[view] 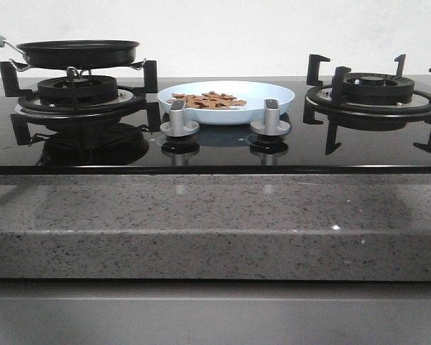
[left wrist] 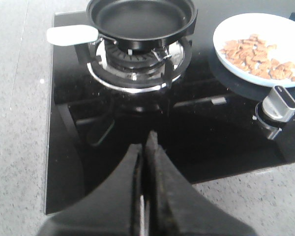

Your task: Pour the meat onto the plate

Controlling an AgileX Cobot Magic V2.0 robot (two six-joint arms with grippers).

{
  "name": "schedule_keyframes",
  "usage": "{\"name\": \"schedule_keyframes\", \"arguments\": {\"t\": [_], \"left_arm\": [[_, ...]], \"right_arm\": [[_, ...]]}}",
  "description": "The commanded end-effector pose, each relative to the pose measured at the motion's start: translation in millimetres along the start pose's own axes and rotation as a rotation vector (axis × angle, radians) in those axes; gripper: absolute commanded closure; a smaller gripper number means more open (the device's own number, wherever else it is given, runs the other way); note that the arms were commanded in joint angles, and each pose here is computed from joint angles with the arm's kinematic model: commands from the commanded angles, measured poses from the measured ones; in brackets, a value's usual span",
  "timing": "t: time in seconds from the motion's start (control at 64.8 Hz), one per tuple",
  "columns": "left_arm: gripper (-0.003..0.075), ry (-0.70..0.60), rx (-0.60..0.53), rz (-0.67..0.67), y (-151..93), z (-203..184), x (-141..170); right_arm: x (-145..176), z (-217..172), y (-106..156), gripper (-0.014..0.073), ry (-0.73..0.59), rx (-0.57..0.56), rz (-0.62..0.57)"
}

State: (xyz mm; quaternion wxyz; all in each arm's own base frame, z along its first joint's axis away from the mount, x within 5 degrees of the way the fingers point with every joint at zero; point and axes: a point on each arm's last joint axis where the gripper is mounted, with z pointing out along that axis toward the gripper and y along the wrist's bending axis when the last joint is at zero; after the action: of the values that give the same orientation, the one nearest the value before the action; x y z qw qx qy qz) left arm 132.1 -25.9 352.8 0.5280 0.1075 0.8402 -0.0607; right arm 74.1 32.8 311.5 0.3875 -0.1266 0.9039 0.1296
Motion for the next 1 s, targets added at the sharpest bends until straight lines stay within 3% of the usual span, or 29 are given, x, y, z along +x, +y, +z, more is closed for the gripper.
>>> {"name": "schedule_keyframes", "arguments": {"t": [0.0,0.262,0.417,0.571,0.988], "left_arm": [[0.0741,-0.231,-0.075,0.003,4.9,-17.3,-4.9],[0.0741,-0.45,-0.186,-0.119,6.5,-31.2,78.2],[0.0741,-0.502,-0.204,-0.2,4.7,-22.9,129.1],[0.0741,-0.556,-0.223,-0.238,6.2,-12.2,160.8],[0.0741,-0.556,-0.21,-0.231,5.1,-11.2,163.7]], "right_arm": [[-9.0,-4.6,1.7,0.0664,-0.067,-0.009,0.001],[-8.9,-4.6,1.7,0.0664,-0.066,-0.009,0.001],[-8.9,-4.6,1.7,0.0664,-0.066,-0.009,0.001],[-8.9,-4.6,1.7,0.0664,-0.066,-0.009,0.001],[-8.8,-4.7,1.9,0.0664,-0.066,-0.01,0.002]]}}
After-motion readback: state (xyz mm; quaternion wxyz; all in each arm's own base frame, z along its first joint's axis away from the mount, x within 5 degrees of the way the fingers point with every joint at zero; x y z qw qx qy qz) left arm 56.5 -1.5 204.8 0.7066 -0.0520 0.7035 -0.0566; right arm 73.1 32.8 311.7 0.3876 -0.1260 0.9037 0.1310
